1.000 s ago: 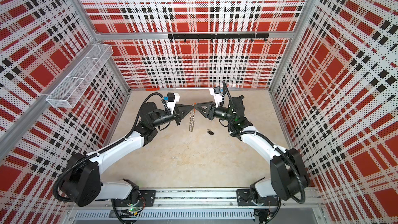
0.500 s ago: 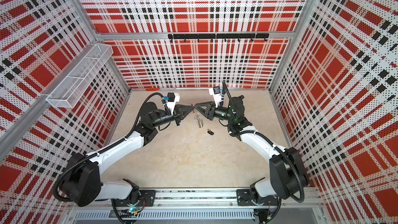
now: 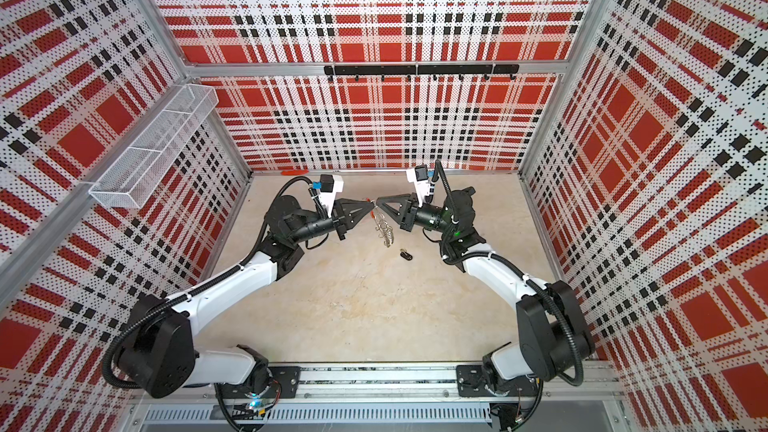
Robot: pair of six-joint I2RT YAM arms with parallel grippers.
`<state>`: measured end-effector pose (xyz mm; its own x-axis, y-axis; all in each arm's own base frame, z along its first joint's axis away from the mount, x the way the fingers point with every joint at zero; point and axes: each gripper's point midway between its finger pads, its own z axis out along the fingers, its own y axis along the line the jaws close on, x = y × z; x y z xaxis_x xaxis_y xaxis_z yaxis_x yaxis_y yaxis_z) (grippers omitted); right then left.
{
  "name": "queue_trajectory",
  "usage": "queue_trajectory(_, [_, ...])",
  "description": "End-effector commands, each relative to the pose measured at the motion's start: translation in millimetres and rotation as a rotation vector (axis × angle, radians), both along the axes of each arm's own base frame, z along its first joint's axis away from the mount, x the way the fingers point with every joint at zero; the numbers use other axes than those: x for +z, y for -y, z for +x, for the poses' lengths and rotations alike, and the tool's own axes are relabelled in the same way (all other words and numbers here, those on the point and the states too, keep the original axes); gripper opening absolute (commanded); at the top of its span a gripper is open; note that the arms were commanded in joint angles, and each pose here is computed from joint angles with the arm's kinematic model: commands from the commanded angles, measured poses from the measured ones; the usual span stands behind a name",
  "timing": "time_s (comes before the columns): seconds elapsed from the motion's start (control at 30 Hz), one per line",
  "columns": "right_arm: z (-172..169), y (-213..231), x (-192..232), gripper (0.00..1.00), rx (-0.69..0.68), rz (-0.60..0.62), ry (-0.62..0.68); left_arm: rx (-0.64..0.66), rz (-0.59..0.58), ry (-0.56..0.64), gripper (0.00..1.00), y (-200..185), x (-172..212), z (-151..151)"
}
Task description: Put the keys on the keyring
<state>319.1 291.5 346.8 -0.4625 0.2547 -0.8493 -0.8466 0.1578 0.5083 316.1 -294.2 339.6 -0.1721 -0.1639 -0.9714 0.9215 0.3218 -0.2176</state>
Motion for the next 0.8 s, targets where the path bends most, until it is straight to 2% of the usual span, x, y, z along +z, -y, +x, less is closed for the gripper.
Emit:
queue_trajectory(0.0, [-17.9,-5.1,4.9,0.12,0.081,0.016,0.008,-0.036,-0.067,0.102,0.0,3.1,35.2,-5.9])
queue_trajectory(0.27, [-16.6,-6.8,-0.5,0.13,0.095,0.025,-0.004,-0.044,-0.072,0.094,0.0,4.2,35.9,-5.0])
queue_trajectory(0.53, [-20.1,-6.9,2.3,0.08,0.11,0.048,0.011,-0.046,-0.08,0.079,0.0,4.6,38.0,-2.9])
queue_trajectory(0.77, [-22.8,-10.0,2.6,0.13,0.128,0.054,0.023,-0.066,-0.087,0.052,0.0,8.1,38.1,-0.6])
